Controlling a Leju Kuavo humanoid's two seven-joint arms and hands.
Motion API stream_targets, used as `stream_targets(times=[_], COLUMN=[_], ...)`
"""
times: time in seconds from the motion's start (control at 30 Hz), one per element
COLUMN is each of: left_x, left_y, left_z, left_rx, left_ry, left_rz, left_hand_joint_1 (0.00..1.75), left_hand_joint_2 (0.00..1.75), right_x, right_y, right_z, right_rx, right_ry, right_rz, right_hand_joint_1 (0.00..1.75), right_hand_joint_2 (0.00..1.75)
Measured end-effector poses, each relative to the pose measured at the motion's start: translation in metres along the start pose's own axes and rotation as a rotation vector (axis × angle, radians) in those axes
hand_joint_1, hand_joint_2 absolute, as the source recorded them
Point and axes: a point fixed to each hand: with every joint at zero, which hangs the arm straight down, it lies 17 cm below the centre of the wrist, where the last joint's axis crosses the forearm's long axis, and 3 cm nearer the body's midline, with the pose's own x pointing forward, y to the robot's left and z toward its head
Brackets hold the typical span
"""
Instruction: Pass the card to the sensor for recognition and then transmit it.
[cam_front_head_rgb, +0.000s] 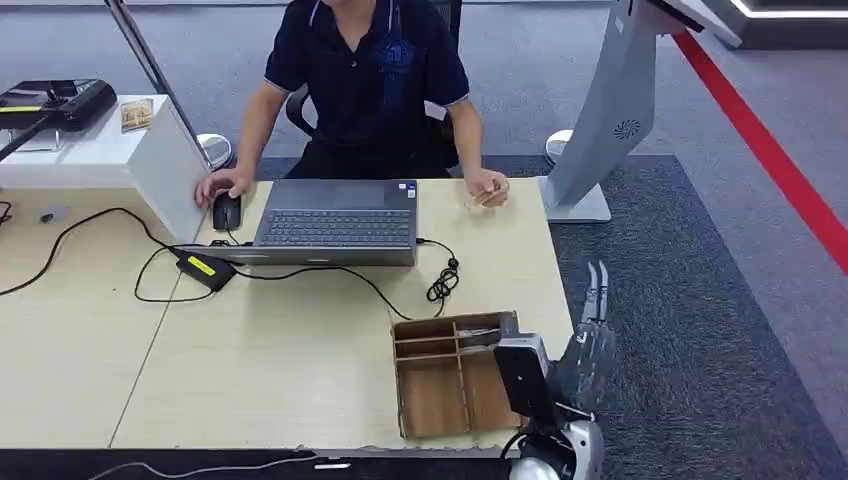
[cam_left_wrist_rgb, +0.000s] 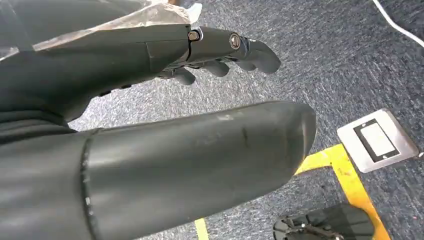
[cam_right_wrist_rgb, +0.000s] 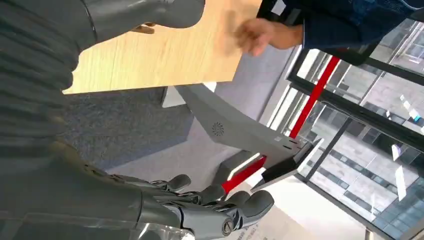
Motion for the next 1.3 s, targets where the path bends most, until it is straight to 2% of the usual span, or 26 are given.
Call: stream_targets(times=[0.67,1.3], left_x=[-0.001,-0.003], left_y=[0.000,0.000], left_z=[0.000,0.000], left_rx=[-0.002,0.000], left_ry=[0.008,0.018], left_rz=[0.016,0.016], left_hand_joint_1=[0.00,0.00], left_hand_joint_2=[0.00,0.00], right_x=[-0.006,-0.008], right_y=[-0.026,-0.023], right_z=[0.013,0.018], right_rx=[-0.014,0.015], right_ry=[0.005,-0.003], right_rz=[0.057,0.084], right_hand_joint_1=[0.00,0.00], right_hand_joint_2=[1.75,1.75])
